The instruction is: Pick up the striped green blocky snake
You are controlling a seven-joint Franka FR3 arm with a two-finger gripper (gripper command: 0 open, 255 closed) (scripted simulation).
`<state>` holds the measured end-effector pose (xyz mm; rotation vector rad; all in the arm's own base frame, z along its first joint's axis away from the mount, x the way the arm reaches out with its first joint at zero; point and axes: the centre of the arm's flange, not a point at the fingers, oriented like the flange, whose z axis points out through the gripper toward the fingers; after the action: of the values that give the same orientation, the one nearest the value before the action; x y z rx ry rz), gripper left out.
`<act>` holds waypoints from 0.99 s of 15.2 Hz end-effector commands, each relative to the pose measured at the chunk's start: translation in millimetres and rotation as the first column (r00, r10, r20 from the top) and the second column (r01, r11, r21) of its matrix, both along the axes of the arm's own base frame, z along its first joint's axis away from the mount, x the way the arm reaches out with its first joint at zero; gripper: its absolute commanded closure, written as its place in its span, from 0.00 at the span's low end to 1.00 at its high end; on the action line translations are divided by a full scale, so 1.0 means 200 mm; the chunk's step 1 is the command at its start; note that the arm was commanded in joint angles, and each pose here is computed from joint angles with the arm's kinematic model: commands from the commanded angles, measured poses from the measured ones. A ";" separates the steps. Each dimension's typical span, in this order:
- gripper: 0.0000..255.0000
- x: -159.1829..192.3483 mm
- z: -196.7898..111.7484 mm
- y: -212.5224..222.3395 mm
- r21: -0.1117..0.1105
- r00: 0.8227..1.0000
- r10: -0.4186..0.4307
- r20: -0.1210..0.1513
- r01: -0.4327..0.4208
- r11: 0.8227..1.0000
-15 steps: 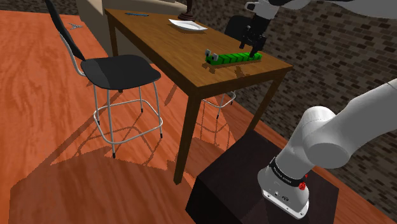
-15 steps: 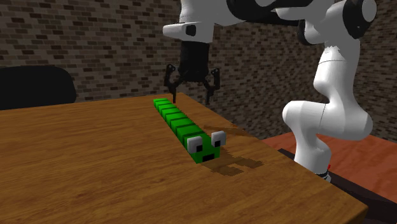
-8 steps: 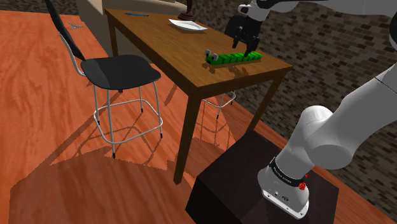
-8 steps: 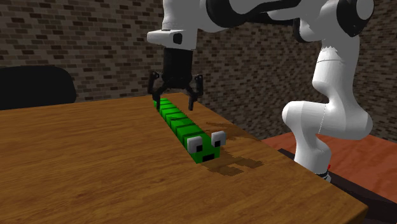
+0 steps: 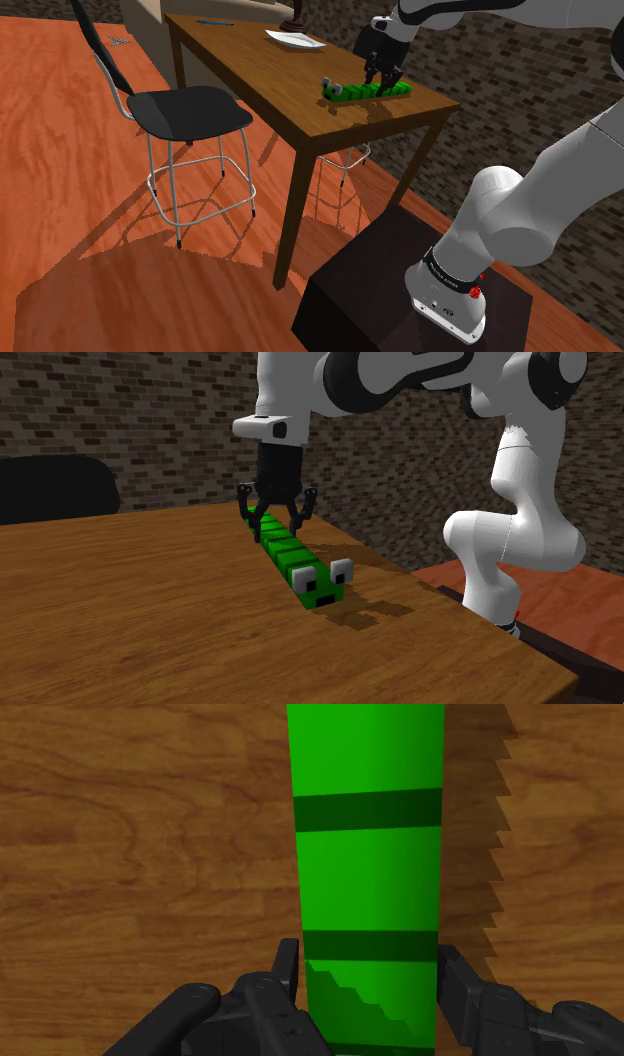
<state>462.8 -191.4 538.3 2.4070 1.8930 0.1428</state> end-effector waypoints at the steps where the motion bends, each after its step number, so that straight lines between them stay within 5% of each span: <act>1: 1.00 0.00 -0.01 0.00 0.000 1.000 0.000 -0.001 0.000 1.000; 7: 1.00 0.00 0.00 0.00 0.000 1.000 0.000 -0.001 0.000 1.000; 15: 1.00 0.00 0.21 0.00 0.000 1.000 0.000 -0.001 0.000 1.000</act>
<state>462.9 -191.1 573.3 2.4082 1.8928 0.1409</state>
